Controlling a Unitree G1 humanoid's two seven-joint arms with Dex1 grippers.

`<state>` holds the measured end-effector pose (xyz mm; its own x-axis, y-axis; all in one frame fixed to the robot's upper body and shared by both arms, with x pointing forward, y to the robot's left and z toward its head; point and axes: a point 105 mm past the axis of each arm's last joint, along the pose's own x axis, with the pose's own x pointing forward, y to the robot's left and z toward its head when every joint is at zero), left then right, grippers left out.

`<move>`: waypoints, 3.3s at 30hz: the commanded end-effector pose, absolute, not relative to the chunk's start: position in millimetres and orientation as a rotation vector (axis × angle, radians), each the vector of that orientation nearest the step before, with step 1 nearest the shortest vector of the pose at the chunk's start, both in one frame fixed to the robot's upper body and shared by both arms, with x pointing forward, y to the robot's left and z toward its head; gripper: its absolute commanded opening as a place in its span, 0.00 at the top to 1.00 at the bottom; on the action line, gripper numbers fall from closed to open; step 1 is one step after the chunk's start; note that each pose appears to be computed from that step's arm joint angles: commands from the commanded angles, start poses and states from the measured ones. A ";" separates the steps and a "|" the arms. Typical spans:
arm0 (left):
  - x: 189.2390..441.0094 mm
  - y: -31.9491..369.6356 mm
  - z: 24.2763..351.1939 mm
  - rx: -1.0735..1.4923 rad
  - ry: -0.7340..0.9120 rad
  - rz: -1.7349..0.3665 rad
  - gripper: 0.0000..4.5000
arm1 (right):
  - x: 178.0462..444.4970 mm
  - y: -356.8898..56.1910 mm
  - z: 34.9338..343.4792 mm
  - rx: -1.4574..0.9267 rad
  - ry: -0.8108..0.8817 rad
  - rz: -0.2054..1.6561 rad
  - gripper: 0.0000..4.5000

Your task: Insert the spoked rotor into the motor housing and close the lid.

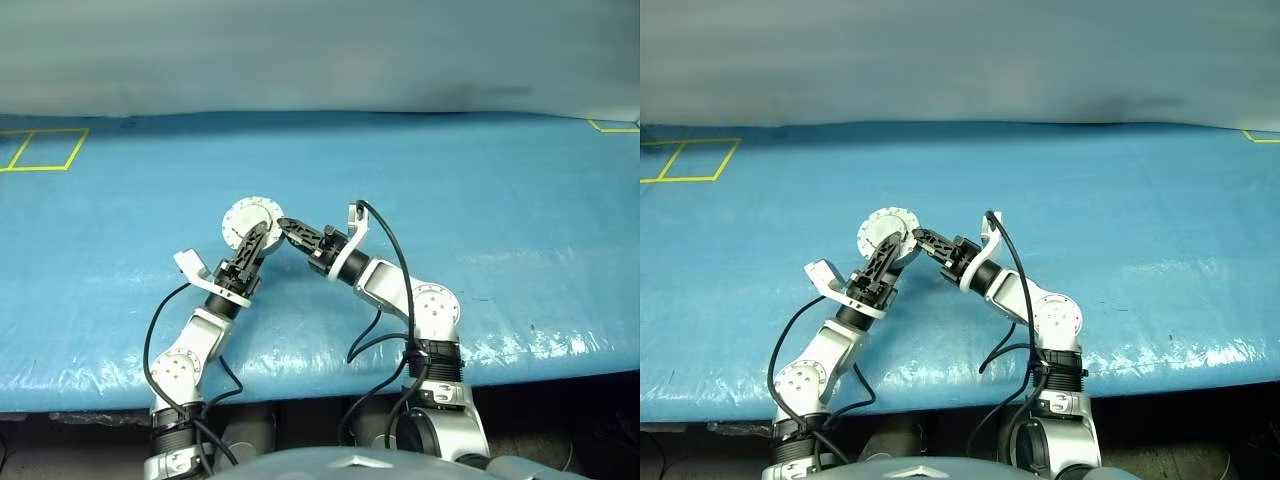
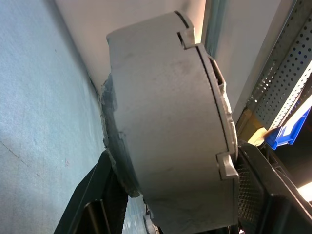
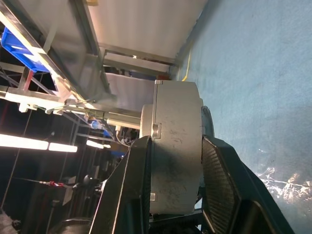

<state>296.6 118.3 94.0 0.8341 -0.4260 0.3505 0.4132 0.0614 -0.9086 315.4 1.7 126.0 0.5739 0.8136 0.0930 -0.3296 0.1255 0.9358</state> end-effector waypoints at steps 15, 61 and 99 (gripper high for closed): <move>301.9 125.5 96.3 -1.337 -0.028 -0.587 0.42 | 307.7 11.8 149.9 1.138 0.428 1.002 0.72; 349.6 280.5 61.1 -0.983 -0.088 0.261 0.01 | 331.8 -8.4 138.0 0.854 0.224 0.807 0.45; 295.4 143.0 68.1 0.152 0.015 -0.708 0.00 | 330.5 -85.0 95.8 -0.157 -0.007 0.797 0.04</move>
<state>292.6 144.1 55.9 0.7664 -0.6320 -0.1145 0.6423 0.7526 0.1453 329.8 -85.7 79.6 0.6957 0.7103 -0.1074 -0.7183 0.6877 -0.1053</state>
